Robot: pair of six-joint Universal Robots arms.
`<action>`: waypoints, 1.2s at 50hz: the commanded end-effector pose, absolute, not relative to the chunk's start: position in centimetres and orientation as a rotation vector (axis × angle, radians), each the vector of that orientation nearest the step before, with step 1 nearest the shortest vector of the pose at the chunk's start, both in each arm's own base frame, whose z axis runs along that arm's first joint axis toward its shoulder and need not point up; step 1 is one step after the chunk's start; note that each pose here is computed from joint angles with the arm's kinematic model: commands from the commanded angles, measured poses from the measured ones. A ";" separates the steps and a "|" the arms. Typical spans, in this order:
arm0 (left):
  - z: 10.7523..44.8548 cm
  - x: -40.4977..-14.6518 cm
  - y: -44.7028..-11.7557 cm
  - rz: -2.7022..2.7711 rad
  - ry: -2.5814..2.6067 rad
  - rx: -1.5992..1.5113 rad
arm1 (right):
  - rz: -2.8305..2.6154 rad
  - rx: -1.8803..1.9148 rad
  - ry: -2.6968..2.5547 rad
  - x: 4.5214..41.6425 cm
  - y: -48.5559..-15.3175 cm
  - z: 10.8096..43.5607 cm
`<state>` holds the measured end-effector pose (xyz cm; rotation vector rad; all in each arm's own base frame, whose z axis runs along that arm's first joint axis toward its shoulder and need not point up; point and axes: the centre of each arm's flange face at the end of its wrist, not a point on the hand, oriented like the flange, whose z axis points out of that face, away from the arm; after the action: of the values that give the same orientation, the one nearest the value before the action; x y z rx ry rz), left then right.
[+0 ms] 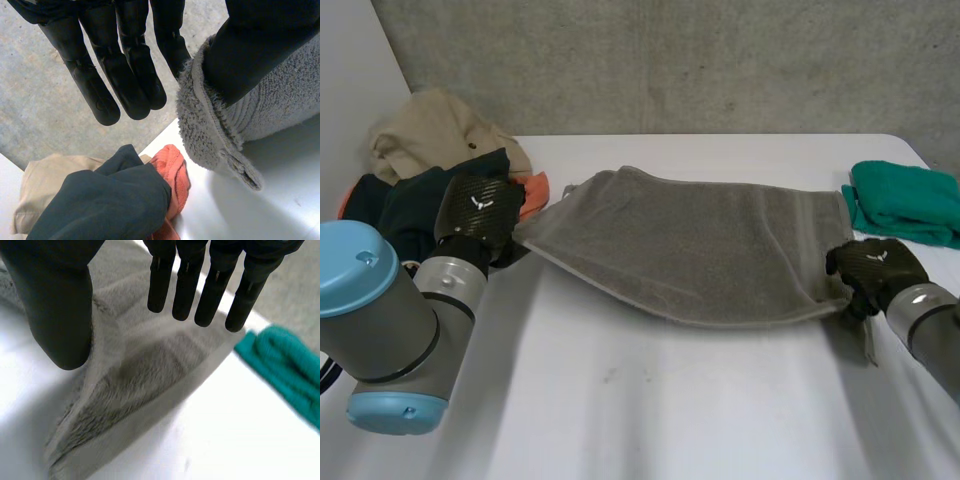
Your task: Fold the laundry.
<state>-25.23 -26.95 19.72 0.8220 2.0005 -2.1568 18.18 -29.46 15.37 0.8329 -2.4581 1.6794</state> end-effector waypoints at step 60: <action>16.2 -28.6 -32.2 -1.874 1.725 1.055 | 1.558 1.224 -1.768 17.4 -36.7 16.3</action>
<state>-27.15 -28.99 17.26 1.1766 1.8035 -1.8152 16.19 -33.62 17.25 1.2770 -1.8854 1.4913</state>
